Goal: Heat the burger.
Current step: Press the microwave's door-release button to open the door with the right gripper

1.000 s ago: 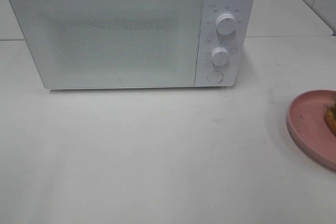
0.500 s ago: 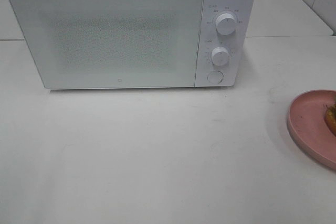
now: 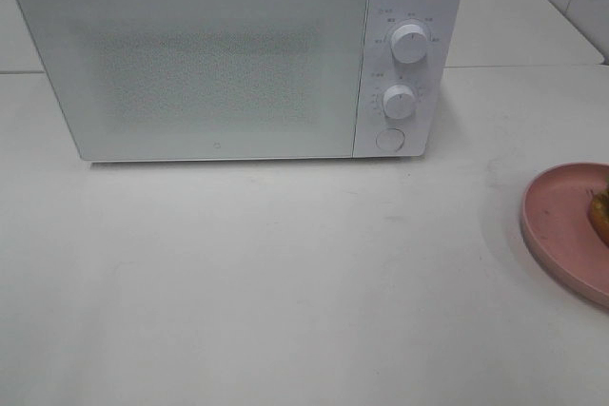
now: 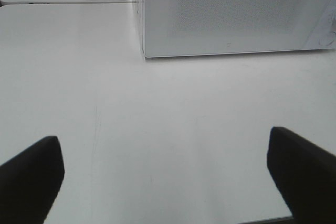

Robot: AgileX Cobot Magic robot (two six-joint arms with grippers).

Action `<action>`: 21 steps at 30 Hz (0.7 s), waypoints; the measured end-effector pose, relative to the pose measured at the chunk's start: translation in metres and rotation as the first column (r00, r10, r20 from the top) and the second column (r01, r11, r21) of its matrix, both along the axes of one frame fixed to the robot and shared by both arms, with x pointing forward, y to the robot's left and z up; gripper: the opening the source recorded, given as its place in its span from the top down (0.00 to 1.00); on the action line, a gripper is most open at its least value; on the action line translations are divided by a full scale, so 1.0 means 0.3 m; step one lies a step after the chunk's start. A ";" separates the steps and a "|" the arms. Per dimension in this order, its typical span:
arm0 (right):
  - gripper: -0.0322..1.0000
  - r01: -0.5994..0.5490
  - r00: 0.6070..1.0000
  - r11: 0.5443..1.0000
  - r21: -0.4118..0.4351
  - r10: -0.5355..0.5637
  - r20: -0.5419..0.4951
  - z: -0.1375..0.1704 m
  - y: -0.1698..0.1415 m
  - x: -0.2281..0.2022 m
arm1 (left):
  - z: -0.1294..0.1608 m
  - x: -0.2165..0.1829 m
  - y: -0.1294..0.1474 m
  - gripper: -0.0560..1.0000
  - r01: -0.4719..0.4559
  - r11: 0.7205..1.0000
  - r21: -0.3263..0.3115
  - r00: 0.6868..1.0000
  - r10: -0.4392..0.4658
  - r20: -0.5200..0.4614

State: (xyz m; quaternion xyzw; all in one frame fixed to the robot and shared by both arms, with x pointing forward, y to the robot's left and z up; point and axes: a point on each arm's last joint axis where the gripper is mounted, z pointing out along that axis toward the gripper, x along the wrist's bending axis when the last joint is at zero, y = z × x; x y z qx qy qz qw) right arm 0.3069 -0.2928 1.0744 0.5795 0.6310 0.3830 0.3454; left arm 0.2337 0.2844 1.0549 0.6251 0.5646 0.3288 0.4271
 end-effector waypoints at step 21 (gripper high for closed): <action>0.23 -0.016 1.000 1.000 -0.004 0.016 -0.017 -0.017 0.030 0.176 | 0.000 0.000 0.000 0.01 0.000 1.000 0.000 1.000 0.000 0.000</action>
